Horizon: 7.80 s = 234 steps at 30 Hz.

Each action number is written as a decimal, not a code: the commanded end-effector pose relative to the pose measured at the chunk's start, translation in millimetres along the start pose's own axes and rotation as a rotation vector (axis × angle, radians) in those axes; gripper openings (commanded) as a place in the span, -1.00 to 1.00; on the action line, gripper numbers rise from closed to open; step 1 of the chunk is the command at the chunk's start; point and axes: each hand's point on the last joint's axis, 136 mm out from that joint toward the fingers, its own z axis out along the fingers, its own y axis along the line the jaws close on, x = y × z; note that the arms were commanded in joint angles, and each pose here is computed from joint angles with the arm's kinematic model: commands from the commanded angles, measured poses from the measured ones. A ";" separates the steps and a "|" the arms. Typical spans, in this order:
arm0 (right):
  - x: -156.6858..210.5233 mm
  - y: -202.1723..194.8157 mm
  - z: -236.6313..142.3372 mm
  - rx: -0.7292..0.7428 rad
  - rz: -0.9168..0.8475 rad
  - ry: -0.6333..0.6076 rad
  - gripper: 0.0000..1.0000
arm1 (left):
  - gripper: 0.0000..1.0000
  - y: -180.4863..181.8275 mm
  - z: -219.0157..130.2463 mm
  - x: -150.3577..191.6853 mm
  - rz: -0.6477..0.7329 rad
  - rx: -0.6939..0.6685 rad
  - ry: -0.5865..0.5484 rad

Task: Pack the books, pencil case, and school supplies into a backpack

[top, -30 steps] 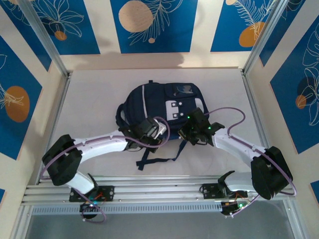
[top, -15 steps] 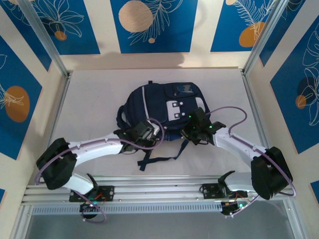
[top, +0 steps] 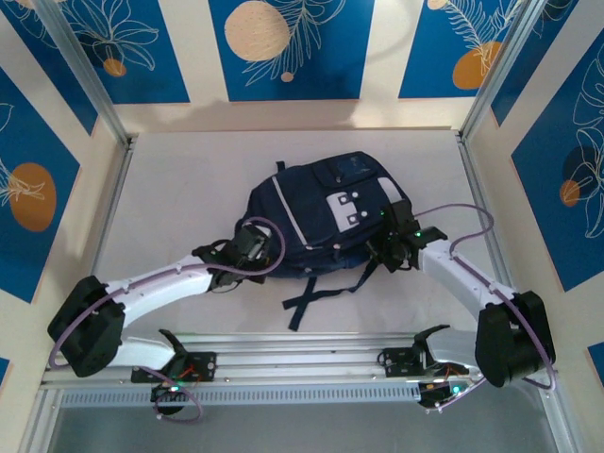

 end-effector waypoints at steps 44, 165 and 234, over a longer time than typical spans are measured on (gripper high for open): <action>34.4 1.8 -4.9 0.017 -0.303 0.069 -0.38 | -0.20 -166.6 47.5 18.2 0.087 0.395 0.268; 133.6 79.9 -0.8 -0.280 -0.131 0.367 -1.00 | 0.18 -135.5 19.6 -9.0 -0.028 0.325 0.068; 98.2 72.2 -21.7 -0.310 -0.099 0.350 -1.00 | -0.03 -165.1 -2.7 -15.9 -0.286 0.603 0.032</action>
